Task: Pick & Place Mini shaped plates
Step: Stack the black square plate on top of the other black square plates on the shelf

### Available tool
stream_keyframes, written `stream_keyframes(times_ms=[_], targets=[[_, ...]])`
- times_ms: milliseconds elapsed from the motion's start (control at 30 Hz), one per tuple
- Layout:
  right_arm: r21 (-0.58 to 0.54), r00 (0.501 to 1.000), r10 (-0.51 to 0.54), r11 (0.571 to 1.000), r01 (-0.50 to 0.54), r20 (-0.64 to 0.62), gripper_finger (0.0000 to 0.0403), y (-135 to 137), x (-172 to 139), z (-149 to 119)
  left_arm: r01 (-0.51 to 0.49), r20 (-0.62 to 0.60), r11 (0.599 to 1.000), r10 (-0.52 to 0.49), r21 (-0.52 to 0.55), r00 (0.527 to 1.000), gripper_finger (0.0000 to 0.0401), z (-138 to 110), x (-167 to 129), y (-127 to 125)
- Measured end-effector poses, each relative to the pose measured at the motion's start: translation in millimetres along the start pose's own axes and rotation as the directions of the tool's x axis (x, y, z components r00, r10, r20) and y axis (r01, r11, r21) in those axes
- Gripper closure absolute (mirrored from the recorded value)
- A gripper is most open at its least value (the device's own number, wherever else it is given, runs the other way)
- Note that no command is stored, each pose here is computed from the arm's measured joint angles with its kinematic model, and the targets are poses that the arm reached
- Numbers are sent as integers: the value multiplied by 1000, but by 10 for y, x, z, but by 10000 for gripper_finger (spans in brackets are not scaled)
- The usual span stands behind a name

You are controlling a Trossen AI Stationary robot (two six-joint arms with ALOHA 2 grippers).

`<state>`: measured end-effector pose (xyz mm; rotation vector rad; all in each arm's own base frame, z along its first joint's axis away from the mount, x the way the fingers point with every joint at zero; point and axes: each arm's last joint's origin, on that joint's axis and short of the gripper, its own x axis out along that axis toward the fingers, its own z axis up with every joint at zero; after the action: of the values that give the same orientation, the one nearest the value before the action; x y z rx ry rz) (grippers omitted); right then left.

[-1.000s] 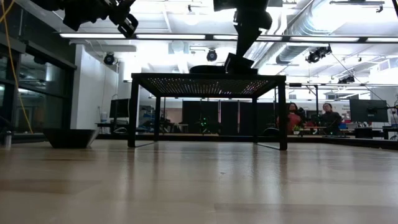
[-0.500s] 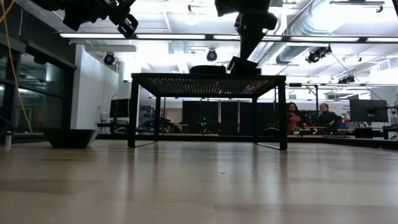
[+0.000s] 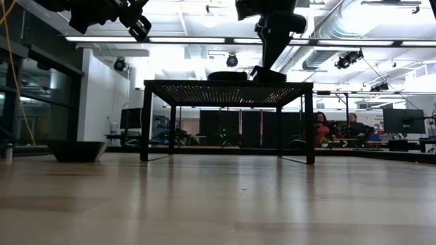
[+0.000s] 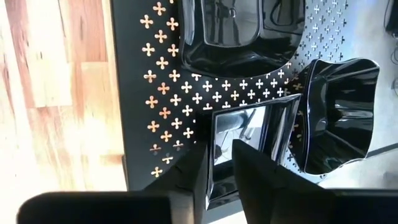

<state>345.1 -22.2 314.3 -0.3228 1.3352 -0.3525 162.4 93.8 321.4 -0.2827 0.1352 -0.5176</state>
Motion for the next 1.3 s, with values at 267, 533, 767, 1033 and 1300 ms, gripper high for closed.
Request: stream_keyframes(times_ms=[267, 533, 767, 1033, 1300], targets=[[10, 1000, 7, 1000, -8, 24, 312, -18, -47, -9, -13, 2, 1000, 13, -5, 1000, 259, 1, 1, 4], [65, 993, 3, 998, -11, 119, 308, -118, -280, -86, -19, 4, 1000, 19, -8, 1000, 259, 2, 0, 5], [162, 965, 115, 974, -155, 234, 374, -319, -220, -5, -26, 6, 1000, 26, -14, 1000, 259, 5, 0, 7], [227, 928, 191, 936, -270, 319, 399, -556, -107, 49, -27, 6, 999, 27, -22, 1000, 259, 5, 0, 7], [215, 932, 219, 934, -286, 290, 402, -598, -61, 14, -28, 6, 999, 28, -23, 1000, 259, 4, 0, 8]])
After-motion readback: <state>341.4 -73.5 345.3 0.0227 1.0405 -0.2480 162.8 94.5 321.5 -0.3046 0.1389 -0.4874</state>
